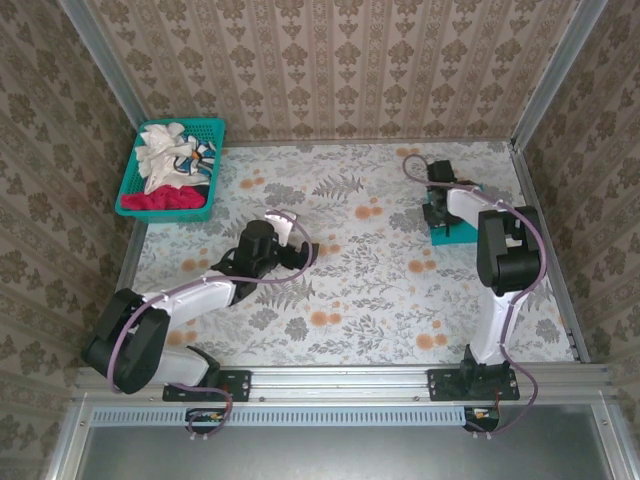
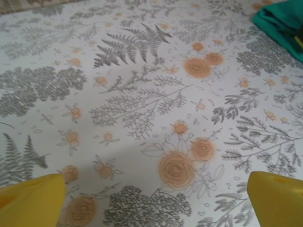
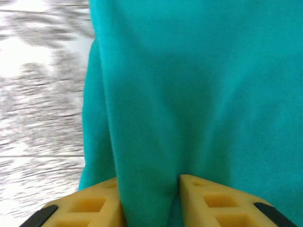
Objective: Fold and stack the t-shirts
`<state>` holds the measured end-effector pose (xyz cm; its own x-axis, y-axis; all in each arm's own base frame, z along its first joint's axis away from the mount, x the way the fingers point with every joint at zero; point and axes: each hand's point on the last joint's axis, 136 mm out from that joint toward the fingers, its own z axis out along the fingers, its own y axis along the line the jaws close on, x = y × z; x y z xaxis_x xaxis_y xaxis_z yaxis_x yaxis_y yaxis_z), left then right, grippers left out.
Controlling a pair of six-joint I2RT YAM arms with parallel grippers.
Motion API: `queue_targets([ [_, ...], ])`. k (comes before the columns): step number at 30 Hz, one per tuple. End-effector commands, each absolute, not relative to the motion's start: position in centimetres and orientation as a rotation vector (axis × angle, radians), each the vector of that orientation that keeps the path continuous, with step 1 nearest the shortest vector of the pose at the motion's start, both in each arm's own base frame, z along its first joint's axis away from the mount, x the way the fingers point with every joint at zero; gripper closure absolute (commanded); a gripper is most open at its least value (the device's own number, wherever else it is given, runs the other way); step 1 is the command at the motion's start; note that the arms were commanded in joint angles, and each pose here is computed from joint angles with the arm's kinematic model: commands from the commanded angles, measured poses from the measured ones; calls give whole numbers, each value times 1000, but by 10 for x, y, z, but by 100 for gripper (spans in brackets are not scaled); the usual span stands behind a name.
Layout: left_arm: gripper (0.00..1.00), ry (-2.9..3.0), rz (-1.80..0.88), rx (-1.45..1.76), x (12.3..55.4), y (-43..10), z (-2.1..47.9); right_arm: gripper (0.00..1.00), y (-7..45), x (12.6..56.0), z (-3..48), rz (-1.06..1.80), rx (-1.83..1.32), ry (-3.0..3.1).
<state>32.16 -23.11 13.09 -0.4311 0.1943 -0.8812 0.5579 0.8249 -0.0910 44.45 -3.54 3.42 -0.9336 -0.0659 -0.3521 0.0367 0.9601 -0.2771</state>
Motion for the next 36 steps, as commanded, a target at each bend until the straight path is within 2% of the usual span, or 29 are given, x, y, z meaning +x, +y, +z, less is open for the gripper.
queue_targets([
  [1,0,1934,-398,545,328,-217,146,65,-45,456,40,-319,26,2738],
  [8,0,1963,-285,371,344,-153,142,63,-73,459,63,-472,0,2685],
  [10,0,1970,-237,311,346,-131,141,52,-71,460,74,-461,-1,2656],
  [12,0,1960,-248,204,347,-110,144,32,-56,460,91,-365,3,2596],
  [14,0,1945,-264,110,347,-92,147,18,-40,457,108,-261,11,2522],
  [18,0,1910,-234,-5,342,-60,160,1,-9,445,147,-1,83,2337],
  [24,0,1887,2,-5,334,-18,165,0,23,414,173,207,120,2058],
  [28,0,1892,138,81,336,-4,151,0,7,395,169,44,101,1964],
  [32,0,1887,137,98,349,4,129,0,-10,388,152,-93,72,1903],
  [36,0,1859,144,56,367,11,128,0,-18,391,133,-58,138,1884],
])
